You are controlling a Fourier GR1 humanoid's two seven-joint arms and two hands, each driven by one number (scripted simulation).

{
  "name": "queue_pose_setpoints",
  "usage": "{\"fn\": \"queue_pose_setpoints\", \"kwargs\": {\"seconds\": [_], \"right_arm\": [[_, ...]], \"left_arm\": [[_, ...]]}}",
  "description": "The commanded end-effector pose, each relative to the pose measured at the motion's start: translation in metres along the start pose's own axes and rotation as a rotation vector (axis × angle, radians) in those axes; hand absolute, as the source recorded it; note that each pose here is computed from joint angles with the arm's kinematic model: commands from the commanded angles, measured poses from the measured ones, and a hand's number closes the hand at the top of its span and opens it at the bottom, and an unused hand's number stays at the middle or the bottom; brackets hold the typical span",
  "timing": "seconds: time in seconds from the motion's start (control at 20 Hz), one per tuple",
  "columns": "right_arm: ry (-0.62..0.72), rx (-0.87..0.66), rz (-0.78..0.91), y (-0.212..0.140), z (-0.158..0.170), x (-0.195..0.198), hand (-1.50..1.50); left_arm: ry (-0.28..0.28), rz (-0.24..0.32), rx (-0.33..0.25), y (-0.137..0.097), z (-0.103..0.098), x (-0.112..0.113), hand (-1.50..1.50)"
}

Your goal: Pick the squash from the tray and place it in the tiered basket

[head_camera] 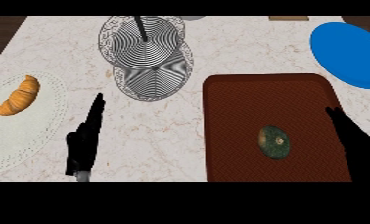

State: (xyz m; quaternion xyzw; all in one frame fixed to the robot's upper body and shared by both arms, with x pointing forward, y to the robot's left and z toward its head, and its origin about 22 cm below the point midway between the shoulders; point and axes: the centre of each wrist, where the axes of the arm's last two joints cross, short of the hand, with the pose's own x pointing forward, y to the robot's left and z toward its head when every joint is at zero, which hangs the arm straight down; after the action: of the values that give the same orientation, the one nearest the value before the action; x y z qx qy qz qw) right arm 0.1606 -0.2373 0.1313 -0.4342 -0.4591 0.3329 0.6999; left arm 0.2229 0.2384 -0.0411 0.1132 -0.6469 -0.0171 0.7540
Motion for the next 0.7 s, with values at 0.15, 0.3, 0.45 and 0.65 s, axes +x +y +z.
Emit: {"fn": "queue_pose_setpoints", "kwargs": {"seconds": [0.15, 0.3, 0.45, 0.65], "right_arm": [[0.057, 0.058, 0.052, 0.030, -0.013, 0.035, -1.50], [0.040, 0.077, 0.032, 0.038, -0.006, 0.042, -1.50], [0.053, 0.100, 0.071, 0.048, -0.017, 0.047, -1.50], [0.121, 0.151, 0.157, 0.040, -0.026, 0.050, -1.50]], "left_arm": [[0.108, -0.011, -0.011, 0.003, 0.010, -0.011, 0.00], [0.112, -0.004, -0.007, 0.019, 0.018, -0.023, 0.00], [0.114, 0.001, 0.012, -0.001, 0.010, -0.013, 0.00], [0.102, -0.001, 0.006, 0.007, 0.012, -0.010, 0.00]]}}
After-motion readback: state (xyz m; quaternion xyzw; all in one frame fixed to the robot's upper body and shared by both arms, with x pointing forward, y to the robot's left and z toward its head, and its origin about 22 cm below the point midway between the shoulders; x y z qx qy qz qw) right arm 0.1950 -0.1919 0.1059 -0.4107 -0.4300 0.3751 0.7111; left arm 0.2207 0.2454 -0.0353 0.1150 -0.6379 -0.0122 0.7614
